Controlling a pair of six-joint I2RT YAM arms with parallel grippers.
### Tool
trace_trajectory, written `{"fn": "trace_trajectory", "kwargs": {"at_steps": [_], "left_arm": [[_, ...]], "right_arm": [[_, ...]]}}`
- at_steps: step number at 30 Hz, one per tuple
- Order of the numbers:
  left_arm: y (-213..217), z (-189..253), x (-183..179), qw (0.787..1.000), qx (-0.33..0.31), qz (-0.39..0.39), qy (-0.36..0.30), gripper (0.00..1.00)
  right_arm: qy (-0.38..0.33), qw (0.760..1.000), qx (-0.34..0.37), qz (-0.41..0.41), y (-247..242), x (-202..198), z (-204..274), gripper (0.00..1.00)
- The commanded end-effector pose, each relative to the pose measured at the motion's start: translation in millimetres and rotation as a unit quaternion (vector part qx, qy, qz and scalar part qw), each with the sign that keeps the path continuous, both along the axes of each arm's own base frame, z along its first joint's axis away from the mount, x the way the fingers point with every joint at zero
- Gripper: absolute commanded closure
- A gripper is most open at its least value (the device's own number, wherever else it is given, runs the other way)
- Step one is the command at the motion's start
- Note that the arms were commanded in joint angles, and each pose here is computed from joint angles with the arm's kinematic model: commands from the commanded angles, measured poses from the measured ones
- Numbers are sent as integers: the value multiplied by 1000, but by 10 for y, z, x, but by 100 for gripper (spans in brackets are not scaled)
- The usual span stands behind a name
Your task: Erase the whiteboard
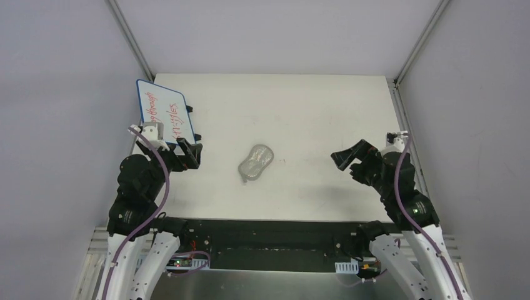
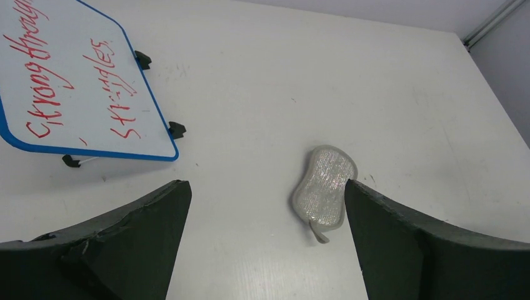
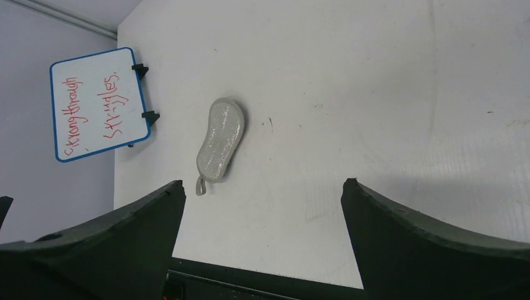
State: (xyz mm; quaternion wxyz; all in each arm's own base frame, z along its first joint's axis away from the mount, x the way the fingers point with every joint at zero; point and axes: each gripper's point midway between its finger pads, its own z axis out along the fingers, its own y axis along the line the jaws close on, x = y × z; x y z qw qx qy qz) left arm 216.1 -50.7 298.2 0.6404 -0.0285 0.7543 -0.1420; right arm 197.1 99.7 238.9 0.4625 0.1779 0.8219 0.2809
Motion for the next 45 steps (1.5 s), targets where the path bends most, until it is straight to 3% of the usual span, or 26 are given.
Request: {"fn": "trace_trajectory", "kwargs": {"at_steps": [1,11,20,24,30,33,45], "left_arm": [[-37,-73,74,1000,2,-6,12,3],[-96,-204,146,999,-3,-14,46,4],[-68,-243,134,998,-2,-5,59,6],[-84,-236,124,998,-5,-9,59,5],[-97,-216,108,998,-10,-12,56,5],[-95,-200,95,998,-11,-13,54,5],[-104,-192,84,998,-11,-14,53,5]], "right_arm": [[22,999,47,15,236,218,-167,2],[99,988,65,99,1321,339,-770,2],[190,976,62,85,2222,375,-1330,3],[193,977,77,46,2327,539,-1482,22],[164,985,48,-10,2275,849,-1673,33],[163,986,41,-9,2302,975,-1766,43],[179,984,-1,-16,2359,1203,-2347,62]]}}
